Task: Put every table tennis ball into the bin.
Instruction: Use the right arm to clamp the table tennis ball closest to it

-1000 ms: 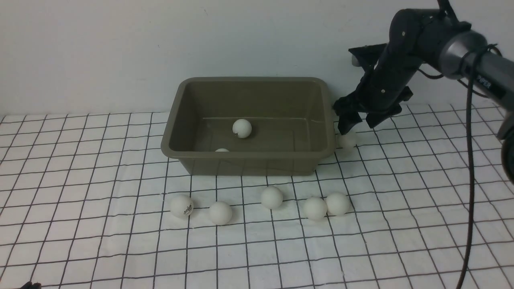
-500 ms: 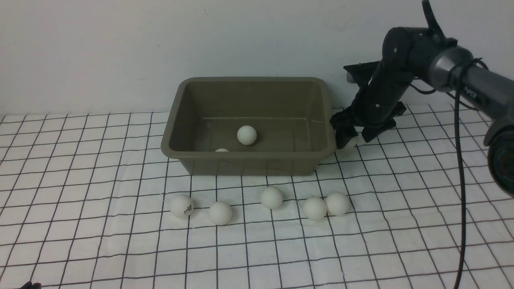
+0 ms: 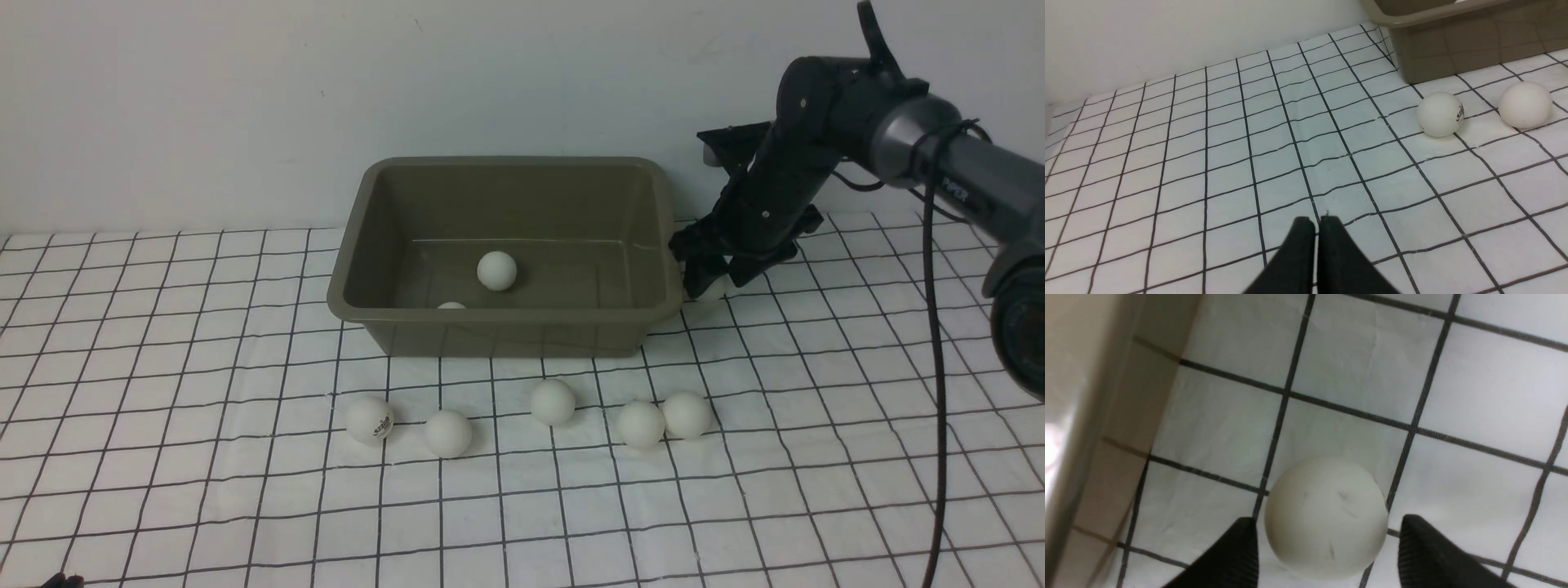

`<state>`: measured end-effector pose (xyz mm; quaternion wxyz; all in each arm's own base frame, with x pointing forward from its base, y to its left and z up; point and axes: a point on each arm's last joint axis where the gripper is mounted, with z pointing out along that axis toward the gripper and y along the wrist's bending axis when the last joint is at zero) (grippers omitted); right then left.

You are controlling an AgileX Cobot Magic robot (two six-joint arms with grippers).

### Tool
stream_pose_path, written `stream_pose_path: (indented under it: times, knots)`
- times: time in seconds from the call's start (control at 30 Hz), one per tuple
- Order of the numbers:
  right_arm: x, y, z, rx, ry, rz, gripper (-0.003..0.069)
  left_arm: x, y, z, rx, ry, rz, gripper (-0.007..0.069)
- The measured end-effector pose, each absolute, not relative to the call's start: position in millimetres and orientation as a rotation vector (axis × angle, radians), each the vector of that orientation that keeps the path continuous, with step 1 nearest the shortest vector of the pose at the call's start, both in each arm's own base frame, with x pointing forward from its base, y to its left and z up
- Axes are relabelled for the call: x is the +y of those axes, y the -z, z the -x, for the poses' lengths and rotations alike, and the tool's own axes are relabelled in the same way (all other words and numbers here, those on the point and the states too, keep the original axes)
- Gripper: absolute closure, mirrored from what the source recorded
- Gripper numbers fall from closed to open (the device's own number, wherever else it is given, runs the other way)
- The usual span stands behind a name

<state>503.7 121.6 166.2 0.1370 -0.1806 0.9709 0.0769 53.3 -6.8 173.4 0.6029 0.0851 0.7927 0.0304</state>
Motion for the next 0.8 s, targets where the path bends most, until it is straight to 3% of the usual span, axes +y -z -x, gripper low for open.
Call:
stream_pose_path:
  times: [0.23,0.8]
  knots:
    - [122.1,-166.3,-503.6,2.810,-0.230,0.521,0.0321,-6.8,-173.4,-53.3,1.835,-0.070,-0.197,0.0629]
    - [121.6,-166.0,-503.0,2.817,-0.225,0.526,0.0328,-6.8,-173.4,-53.3,1.835,-0.070,-0.197,0.0629]
